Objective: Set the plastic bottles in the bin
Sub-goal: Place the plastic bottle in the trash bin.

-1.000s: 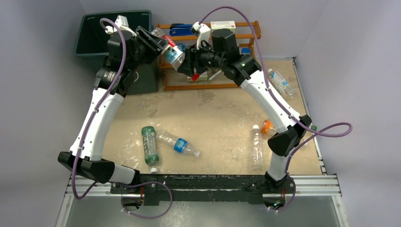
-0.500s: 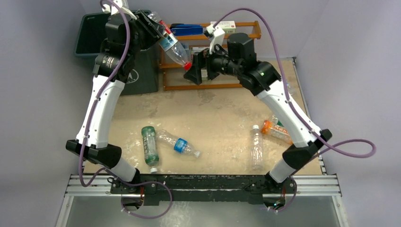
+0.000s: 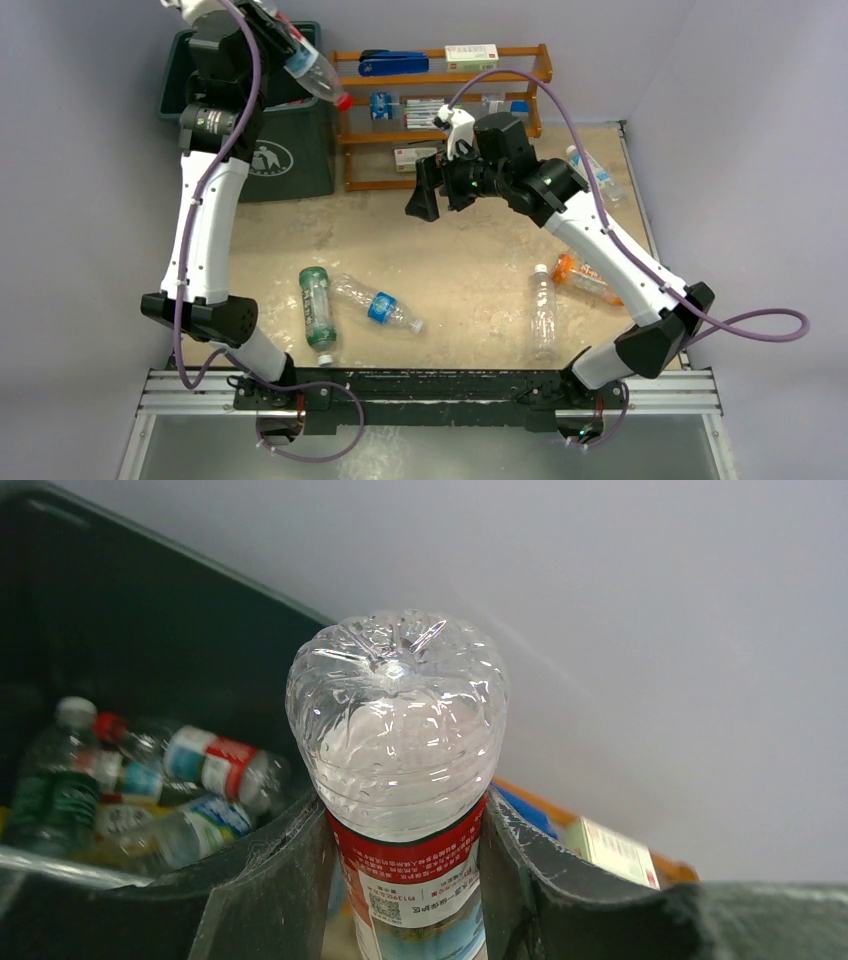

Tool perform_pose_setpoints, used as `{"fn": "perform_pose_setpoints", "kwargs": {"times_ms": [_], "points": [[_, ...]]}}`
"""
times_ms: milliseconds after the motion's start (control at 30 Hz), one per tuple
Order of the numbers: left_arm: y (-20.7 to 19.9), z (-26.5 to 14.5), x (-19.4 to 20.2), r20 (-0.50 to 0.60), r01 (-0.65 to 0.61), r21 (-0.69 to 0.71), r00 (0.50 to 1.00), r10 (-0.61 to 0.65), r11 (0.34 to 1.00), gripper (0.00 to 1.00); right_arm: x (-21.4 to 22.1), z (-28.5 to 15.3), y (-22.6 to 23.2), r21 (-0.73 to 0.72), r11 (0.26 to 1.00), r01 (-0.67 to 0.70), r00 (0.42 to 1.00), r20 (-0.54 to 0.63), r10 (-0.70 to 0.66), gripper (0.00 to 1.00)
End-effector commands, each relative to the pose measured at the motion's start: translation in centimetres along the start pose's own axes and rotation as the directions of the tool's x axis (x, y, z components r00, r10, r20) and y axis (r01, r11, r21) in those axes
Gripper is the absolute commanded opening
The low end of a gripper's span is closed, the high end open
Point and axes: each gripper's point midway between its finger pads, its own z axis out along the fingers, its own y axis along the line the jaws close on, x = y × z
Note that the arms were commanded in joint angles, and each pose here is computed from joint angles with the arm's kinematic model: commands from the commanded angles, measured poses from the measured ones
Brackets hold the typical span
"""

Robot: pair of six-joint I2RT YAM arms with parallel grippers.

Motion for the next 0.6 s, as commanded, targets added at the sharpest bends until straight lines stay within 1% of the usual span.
{"fn": "perform_pose_setpoints", "kwargs": {"times_ms": [0, 100, 267, 400, 567], "points": [[2.1, -0.5, -8.5, 0.255, 0.083, -0.017, 0.964, -0.076, 0.996, 0.4, 1.6, 0.3, 0.2, -0.024, 1.0, -0.012, 0.998, -0.06, 0.01, 1.0], [3.7, 0.0, -10.1, 0.308, 0.102, -0.035, 0.947, -0.086, 0.994, 0.4, 3.0, 0.9, -0.1, -0.026, 1.0, -0.017, 0.994, -0.105, 0.014, 1.0], [5.5, 1.5, -10.2, 0.335, 0.104, -0.076, 0.939, -0.073, 0.992, 0.4, 4.6, 1.8, -0.7, -0.029, 1.0, -0.005, 0.988, -0.157, 0.0, 1.0], [7.4, 3.4, -9.3, 0.313, 0.11, -0.108, 0.947, -0.072, 0.988, 0.4, 6.3, 2.0, -0.8, -0.046, 0.999, -0.001, 0.977, -0.211, -0.009, 1.0], [9.8, 5.5, -8.0, 0.272, 0.111, -0.16, 0.96, -0.064, 0.981, 0.41, 8.2, 1.7, -0.8, -0.062, 0.998, -0.009, 0.969, -0.246, -0.006, 0.99]]}}
